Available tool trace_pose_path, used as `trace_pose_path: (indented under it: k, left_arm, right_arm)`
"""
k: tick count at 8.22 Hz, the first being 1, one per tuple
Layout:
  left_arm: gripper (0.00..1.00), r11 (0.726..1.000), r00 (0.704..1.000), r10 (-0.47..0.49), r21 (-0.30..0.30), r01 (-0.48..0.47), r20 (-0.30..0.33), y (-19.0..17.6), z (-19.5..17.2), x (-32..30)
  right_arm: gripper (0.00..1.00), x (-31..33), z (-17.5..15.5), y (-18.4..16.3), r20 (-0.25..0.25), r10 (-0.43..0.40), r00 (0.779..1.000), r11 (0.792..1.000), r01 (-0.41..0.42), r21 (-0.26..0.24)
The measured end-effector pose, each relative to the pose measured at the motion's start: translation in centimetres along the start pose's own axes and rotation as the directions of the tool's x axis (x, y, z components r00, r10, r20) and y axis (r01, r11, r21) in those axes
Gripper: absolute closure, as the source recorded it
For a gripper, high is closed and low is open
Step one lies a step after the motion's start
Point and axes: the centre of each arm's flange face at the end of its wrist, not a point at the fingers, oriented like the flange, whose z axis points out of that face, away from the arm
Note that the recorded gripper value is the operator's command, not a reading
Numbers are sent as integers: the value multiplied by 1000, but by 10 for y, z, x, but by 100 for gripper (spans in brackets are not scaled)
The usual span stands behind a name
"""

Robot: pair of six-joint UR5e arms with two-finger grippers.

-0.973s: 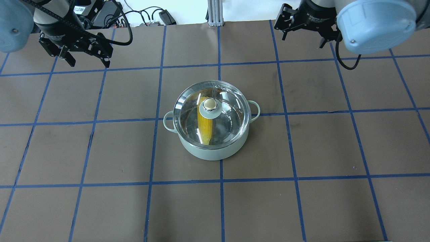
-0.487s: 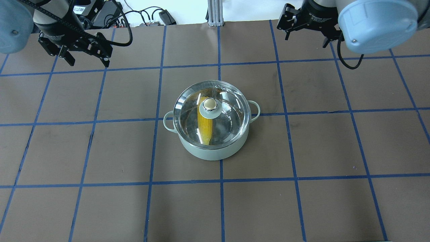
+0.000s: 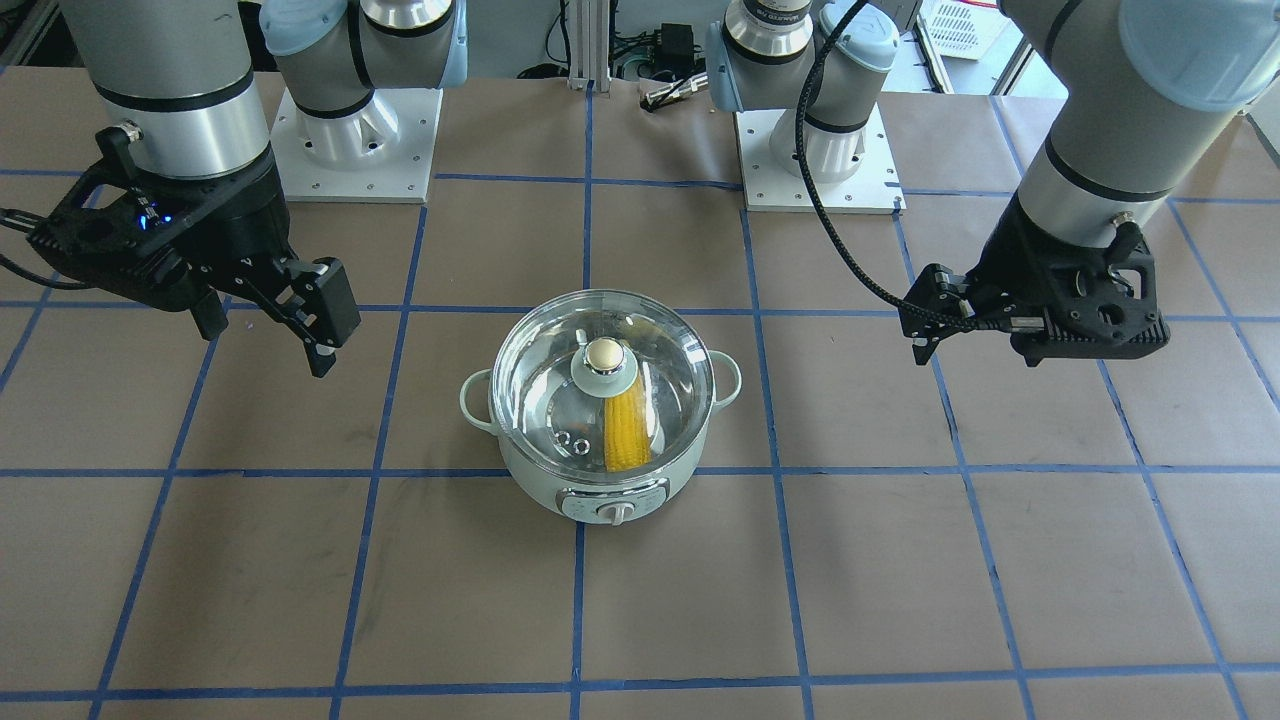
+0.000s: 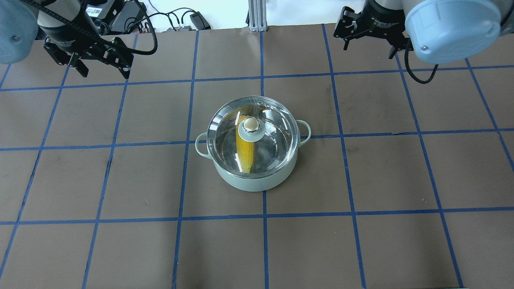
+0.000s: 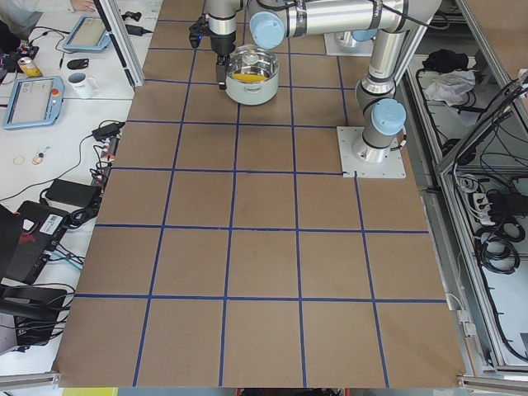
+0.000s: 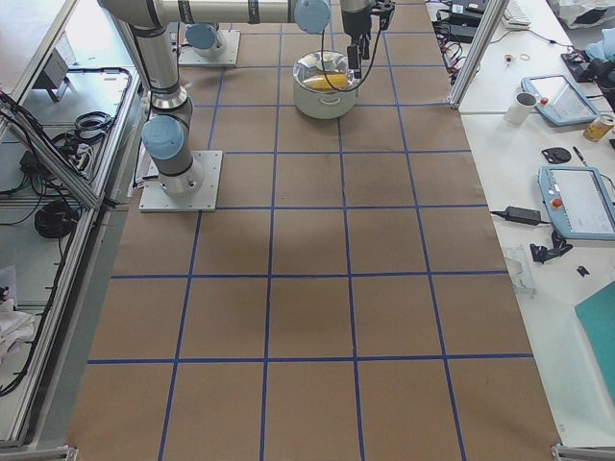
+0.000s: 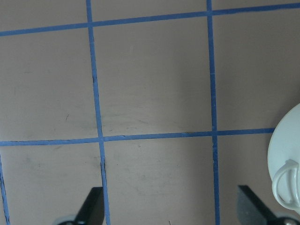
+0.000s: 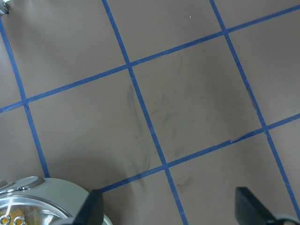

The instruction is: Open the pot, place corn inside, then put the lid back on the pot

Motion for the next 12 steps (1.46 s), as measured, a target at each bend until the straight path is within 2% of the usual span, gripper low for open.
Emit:
trace_pose_path:
  k: [3, 6, 12]
  left_arm:
    - [0, 1000, 1000, 2, -2, -2, -1, 0, 1, 0]
    - [0, 1000, 1000, 3, -3, -3, 0, 1, 2, 0]
    - [0, 1000, 1000, 4, -6, -4, -1, 0, 3, 0]
  right_arm:
    - [0, 0, 2, 2, -6, -6, 1000, 1000, 5, -16]
    - [0, 2, 7, 7, -25, -23, 999, 998, 21, -66]
    - [0, 4, 7, 6, -49, -26, 998, 998, 23, -59]
